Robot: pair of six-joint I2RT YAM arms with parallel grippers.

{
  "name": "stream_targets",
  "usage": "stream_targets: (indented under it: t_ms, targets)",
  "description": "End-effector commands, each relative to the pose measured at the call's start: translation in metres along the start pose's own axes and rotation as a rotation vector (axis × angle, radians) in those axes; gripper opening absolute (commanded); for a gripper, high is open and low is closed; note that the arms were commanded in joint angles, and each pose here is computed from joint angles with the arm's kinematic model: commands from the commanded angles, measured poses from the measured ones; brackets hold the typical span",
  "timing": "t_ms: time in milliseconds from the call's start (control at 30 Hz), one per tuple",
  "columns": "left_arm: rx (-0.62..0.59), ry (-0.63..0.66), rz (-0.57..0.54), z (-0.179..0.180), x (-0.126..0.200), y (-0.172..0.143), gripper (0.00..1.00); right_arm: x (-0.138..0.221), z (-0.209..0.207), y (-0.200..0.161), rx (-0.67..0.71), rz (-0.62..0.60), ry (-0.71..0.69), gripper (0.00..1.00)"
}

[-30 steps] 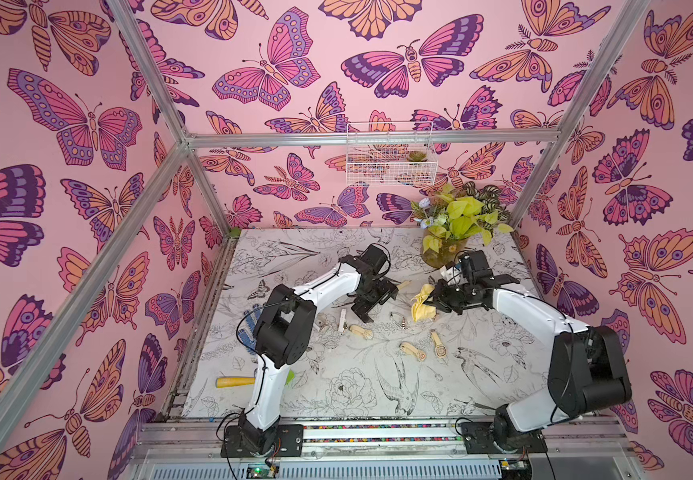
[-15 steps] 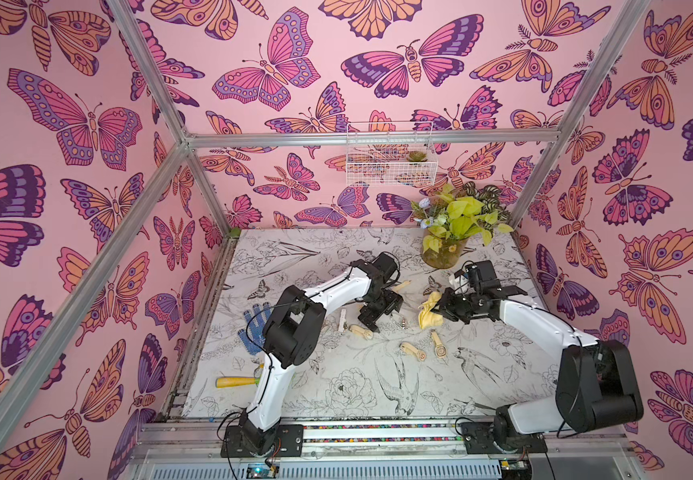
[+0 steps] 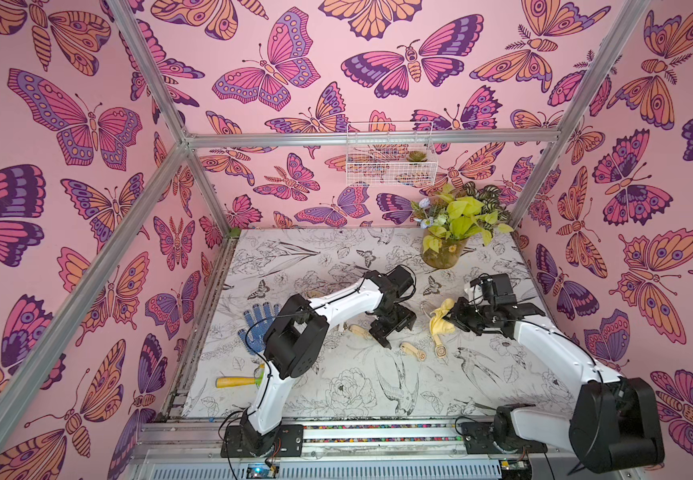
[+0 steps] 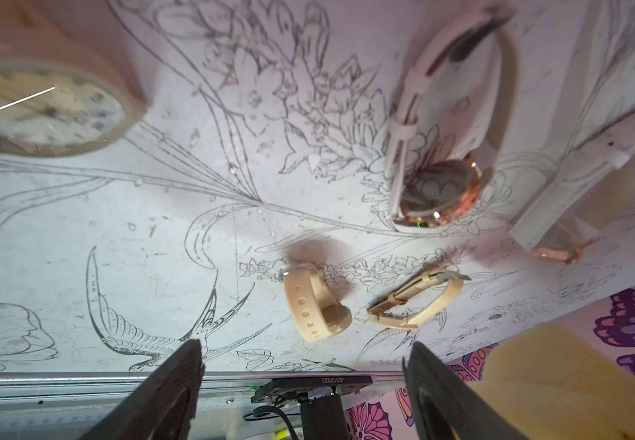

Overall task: Wipe the watch dial
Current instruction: Pick up the watch at the center of the board.

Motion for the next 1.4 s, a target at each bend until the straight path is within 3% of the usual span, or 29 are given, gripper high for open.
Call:
stream_targets:
  t_ms: [0, 733, 1100, 1367]
  targets:
    - [0.01, 0.046, 0.021, 0.004, -0.01, -0.005, 0.84, 0.006, -0.007, -0.003, -0.012, -0.016, -0.019, 0.0]
    - [-0.02, 0.055, 0.046, -0.006, -0.051, -0.001, 0.73, 0.02, -0.017, -0.011, -0.019, -0.051, -0.051, 0.0]
    - [-0.029, 0.066, 0.049, -0.007, -0.062, 0.003, 0.63, 0.023, -0.017, -0.01, -0.022, -0.066, -0.061, 0.0]
    - [-0.042, 0.067, 0.056, -0.009, -0.068, 0.003, 0.46, 0.024, -0.016, -0.009, -0.022, -0.071, -0.066, 0.0]
Point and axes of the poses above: each gripper's point midway between its finger pads, its own x axis back along the fingers, its own z axis along the line the jaws close on, y = z × x, the point moved 7 cm from there along x, back along the fingers, and after that the axes turned 8 degrees about -x, right-handed, at the moved point
